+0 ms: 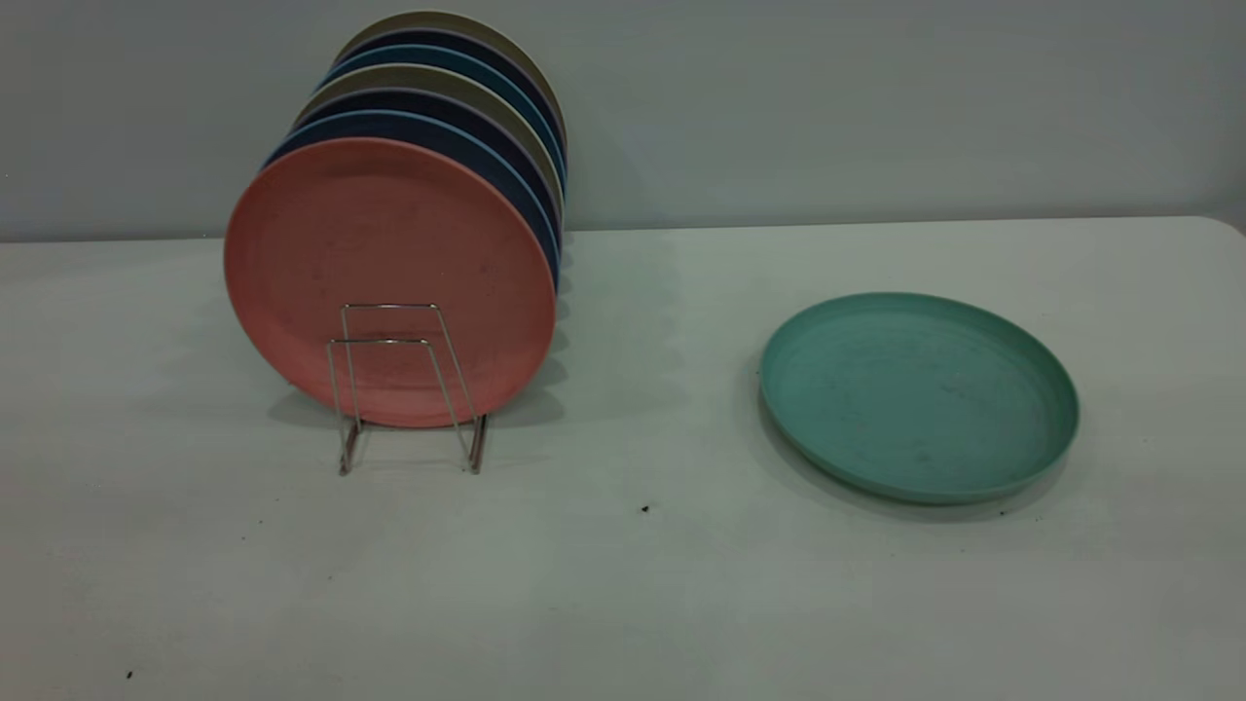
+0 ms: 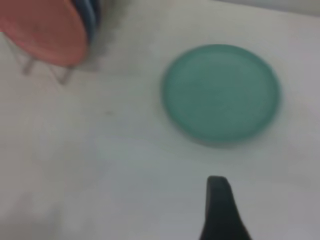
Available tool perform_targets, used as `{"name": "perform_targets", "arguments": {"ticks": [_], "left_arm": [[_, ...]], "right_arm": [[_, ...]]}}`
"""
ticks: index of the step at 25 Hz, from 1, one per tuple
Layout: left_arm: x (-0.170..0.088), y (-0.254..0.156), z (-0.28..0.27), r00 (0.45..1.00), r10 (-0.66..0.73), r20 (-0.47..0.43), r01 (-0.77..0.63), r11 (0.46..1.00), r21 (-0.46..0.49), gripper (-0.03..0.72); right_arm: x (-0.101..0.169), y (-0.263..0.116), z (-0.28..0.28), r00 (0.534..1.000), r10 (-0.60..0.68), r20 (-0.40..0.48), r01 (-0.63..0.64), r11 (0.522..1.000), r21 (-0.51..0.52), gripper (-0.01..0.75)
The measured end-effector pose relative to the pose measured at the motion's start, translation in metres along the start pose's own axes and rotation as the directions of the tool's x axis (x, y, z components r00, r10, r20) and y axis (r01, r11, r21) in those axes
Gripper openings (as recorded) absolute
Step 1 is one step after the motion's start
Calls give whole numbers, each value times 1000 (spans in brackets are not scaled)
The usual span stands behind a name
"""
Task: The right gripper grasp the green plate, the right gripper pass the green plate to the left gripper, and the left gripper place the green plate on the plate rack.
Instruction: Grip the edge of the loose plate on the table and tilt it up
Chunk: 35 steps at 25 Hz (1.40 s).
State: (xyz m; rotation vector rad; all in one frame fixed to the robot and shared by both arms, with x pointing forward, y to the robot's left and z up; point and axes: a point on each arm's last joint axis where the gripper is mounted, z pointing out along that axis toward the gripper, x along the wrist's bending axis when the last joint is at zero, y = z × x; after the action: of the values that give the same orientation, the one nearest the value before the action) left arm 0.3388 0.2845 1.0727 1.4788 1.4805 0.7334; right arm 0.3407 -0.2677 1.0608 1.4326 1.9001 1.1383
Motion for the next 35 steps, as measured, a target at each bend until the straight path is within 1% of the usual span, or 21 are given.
{"name": "perform_targets", "arguments": {"ticks": [4, 6, 10, 12, 15, 17, 20, 24, 29, 31, 35], "left_arm": [[1, 4, 33, 999, -22, 32, 20, 998, 63, 509], [1, 4, 45, 999, -26, 39, 22, 996, 86, 513], [3, 6, 55, 999, -19, 38, 16, 996, 86, 513], [4, 6, 57, 999, -22, 34, 19, 997, 78, 513], [4, 7, 57, 999, -22, 33, 20, 997, 74, 513], [4, 7, 57, 999, -21, 34, 18, 997, 74, 513], [4, 6, 57, 999, -14, 35, 12, 997, 77, 513], [3, 5, 57, 999, -11, 41, 7, 996, 91, 513], [3, 5, 57, 999, -10, 43, 6, 996, 94, 513], [3, 5, 57, 999, -10, 42, 6, 996, 91, 513], [3, 6, 57, 999, -5, 37, 2, 997, 79, 513]], "right_arm": [[-13, 14, 53, 996, 83, -38, -82, 996, 39, 492], [-20, 15, 83, 993, 110, -50, -105, 990, 98, 492], [-36, 19, 148, 983, 168, -76, -149, 966, 209, 492], [-47, 22, 181, 979, 190, -77, -166, 956, 243, 492], [-70, 14, 231, 962, 260, -83, -220, 919, 328, 492], [-89, 0, 261, 942, 321, -96, -260, 881, 395, 492], [-115, -19, 292, 908, 403, -116, -312, 834, 455, 492], [-146, -35, 314, 883, 461, -86, -373, 800, 470, 481], [-176, -39, 317, 883, 469, -12, -419, 800, 429, 467], [-183, -43, 320, 881, 473, 7, -431, 795, 427, 466], [-188, -57, 338, 869, 495, 5, -443, 775, 450, 465]]}}
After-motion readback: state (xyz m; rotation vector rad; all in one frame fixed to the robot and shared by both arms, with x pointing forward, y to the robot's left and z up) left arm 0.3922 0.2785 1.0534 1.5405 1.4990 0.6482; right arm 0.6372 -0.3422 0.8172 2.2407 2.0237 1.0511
